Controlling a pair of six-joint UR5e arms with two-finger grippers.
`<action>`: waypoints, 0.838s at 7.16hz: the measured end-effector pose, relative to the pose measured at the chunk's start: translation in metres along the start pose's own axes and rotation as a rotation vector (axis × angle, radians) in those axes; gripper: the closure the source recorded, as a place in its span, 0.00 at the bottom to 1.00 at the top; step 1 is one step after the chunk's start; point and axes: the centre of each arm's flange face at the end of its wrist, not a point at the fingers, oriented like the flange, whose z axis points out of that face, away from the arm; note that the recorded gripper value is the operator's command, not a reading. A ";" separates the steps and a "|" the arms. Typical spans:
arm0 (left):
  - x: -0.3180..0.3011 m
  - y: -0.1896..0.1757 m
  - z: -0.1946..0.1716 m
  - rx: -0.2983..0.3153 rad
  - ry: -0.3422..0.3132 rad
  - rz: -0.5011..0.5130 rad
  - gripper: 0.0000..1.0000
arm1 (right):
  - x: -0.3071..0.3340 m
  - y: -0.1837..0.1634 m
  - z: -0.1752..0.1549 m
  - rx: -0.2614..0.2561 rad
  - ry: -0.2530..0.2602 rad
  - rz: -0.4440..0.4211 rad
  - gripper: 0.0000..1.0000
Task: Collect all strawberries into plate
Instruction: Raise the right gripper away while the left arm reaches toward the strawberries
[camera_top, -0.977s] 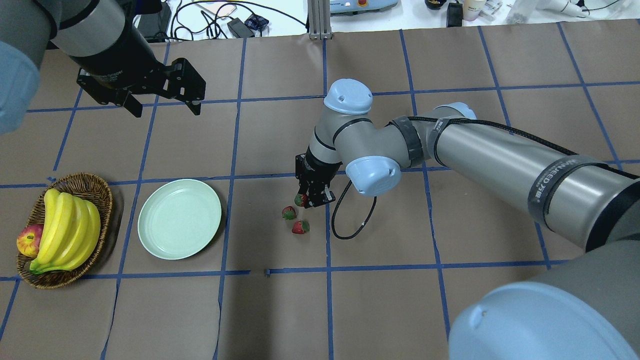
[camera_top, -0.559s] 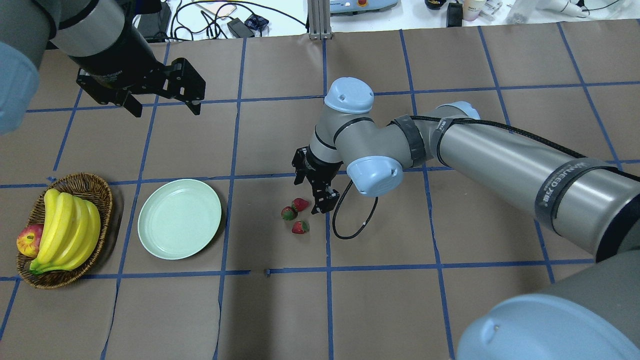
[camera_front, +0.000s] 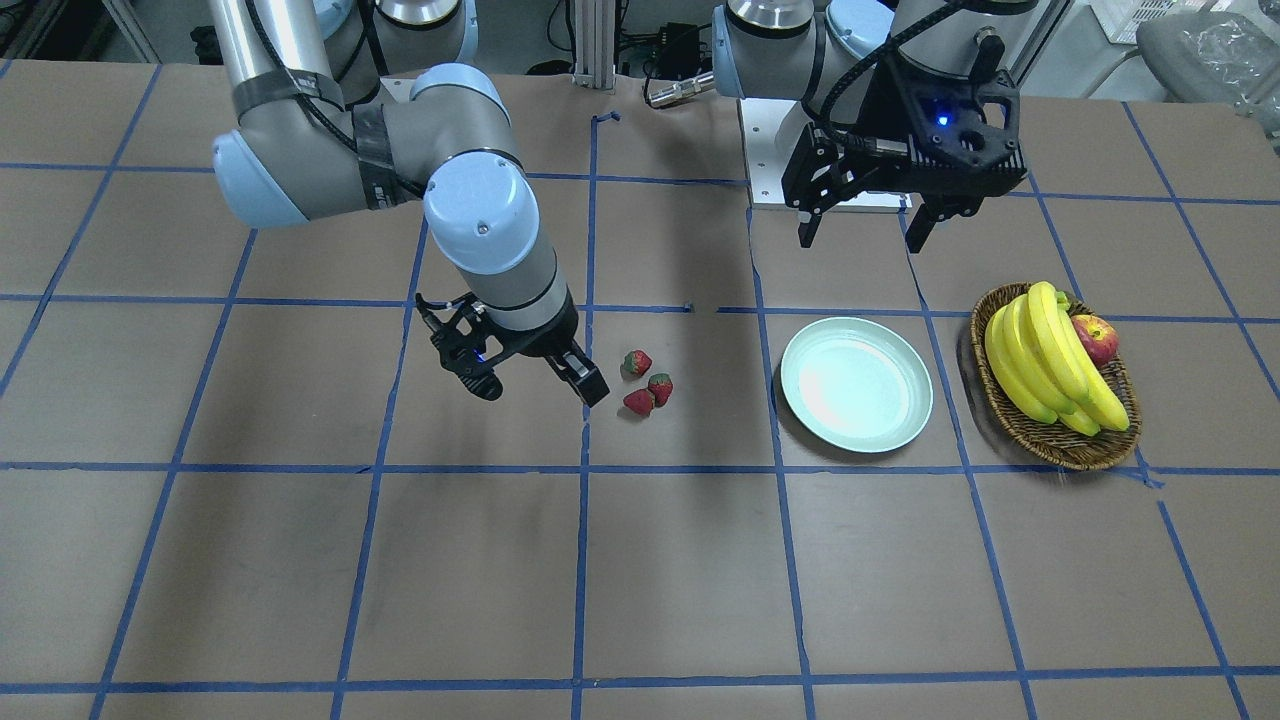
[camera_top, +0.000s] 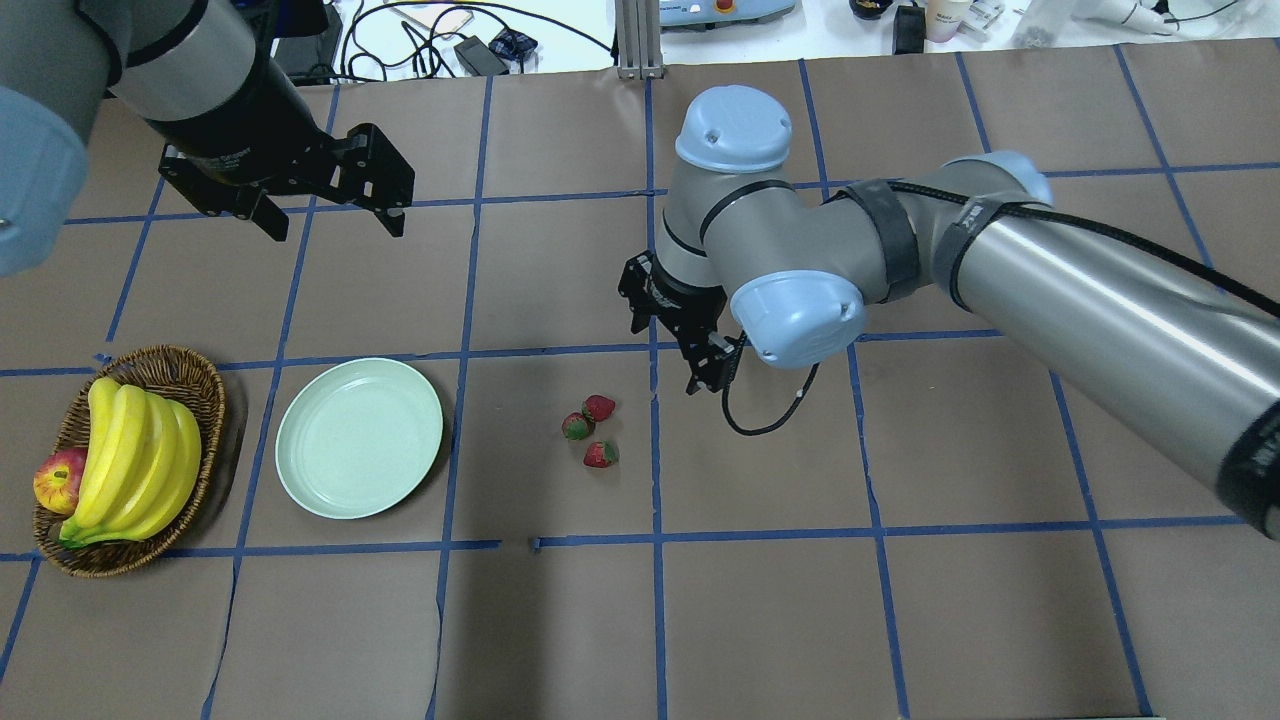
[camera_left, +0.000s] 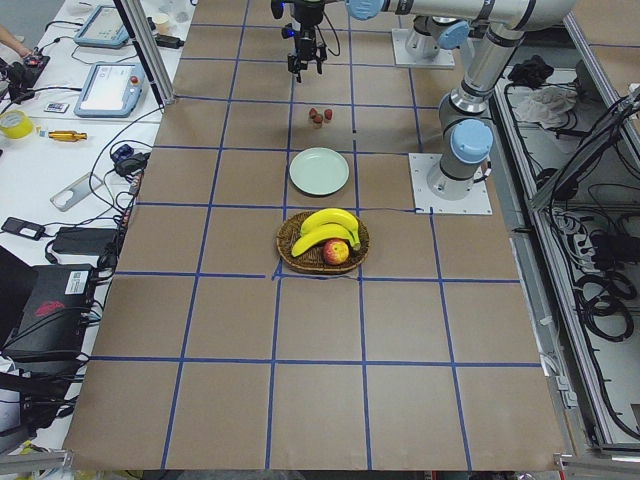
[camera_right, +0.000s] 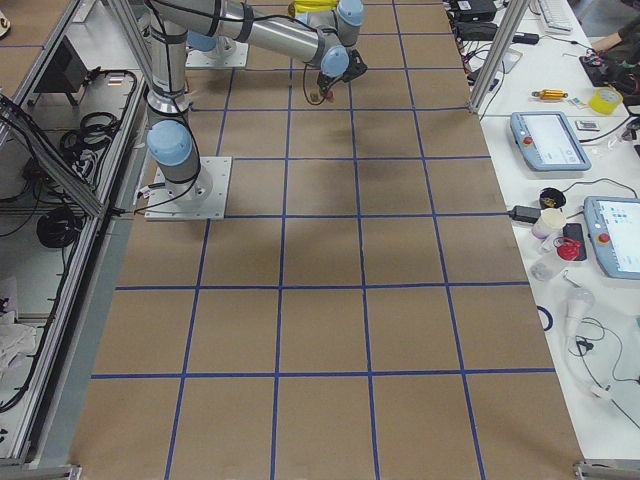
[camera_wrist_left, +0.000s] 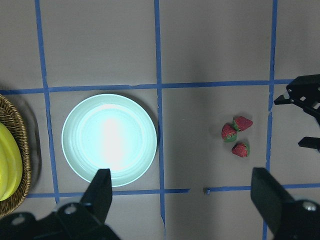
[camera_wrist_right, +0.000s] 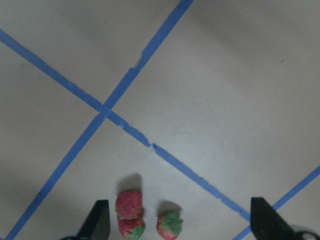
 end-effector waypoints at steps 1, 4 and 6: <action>0.000 -0.003 0.014 -0.024 -0.002 -0.012 0.00 | 0.020 -0.014 -0.025 0.010 0.029 -0.108 0.00; 0.002 -0.014 0.091 -0.088 -0.001 -0.026 0.00 | 0.084 -0.050 -0.093 0.013 0.107 -0.643 0.00; 0.021 -0.021 0.168 -0.127 0.021 -0.032 0.00 | 0.124 -0.075 -0.132 0.034 0.163 -0.840 0.00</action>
